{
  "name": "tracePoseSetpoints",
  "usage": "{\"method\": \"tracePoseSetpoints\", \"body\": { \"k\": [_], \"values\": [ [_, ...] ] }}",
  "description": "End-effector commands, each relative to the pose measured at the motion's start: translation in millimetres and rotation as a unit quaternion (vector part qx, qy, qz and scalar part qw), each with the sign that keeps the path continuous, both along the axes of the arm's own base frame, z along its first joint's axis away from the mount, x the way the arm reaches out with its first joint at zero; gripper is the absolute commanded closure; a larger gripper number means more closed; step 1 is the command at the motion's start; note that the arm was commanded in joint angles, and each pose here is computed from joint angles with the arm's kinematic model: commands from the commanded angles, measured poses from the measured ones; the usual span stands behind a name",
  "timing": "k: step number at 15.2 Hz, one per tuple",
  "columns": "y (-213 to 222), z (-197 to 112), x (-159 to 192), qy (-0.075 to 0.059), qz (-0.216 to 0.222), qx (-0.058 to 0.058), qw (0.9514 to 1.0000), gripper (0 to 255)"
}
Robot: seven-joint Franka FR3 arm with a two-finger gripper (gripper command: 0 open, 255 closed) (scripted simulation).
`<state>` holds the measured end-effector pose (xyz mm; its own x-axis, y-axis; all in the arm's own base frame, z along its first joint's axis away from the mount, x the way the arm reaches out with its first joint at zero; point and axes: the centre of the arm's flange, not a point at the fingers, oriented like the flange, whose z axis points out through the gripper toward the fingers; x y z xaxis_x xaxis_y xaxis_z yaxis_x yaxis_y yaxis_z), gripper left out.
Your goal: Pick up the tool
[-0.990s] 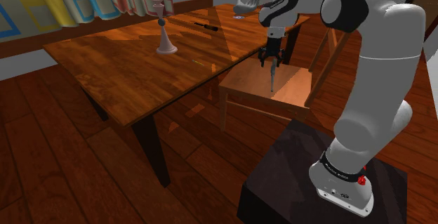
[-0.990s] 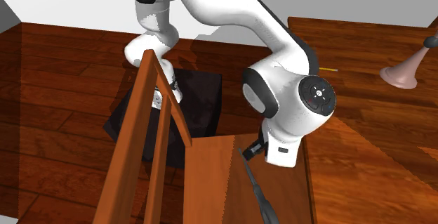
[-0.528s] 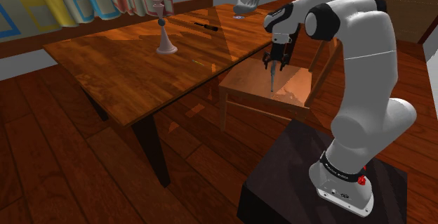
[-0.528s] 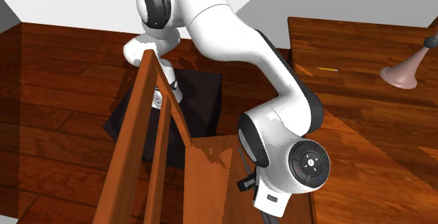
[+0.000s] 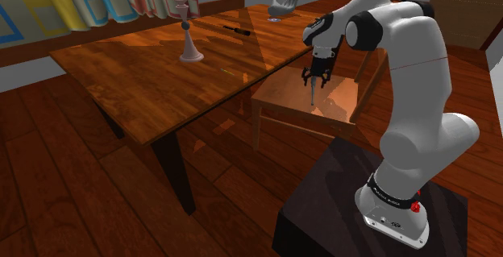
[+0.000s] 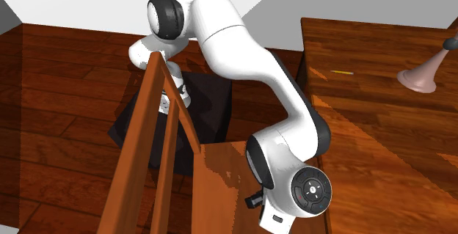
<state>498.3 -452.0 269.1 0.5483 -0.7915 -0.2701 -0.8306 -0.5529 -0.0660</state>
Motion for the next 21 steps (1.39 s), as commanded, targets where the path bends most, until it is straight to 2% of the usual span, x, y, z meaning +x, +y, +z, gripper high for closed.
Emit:
{"method": "tracePoseSetpoints", "body": {
  "k": [1,2,3,12,21],
  "values": [
    [0,-4,0,0.0,0.0,0.0,1.0,0],
    [0,-4,0,0.0,0.0,0.0,1.0,0],
    [0,-4,0,0.0,0.0,0.0,1.0,255],
    [0,-4,0,0.0,0.0,0.0,1.0,255],
    [0,43,0,0.0,0.0,0.0,1.0,255]
  ]
}}
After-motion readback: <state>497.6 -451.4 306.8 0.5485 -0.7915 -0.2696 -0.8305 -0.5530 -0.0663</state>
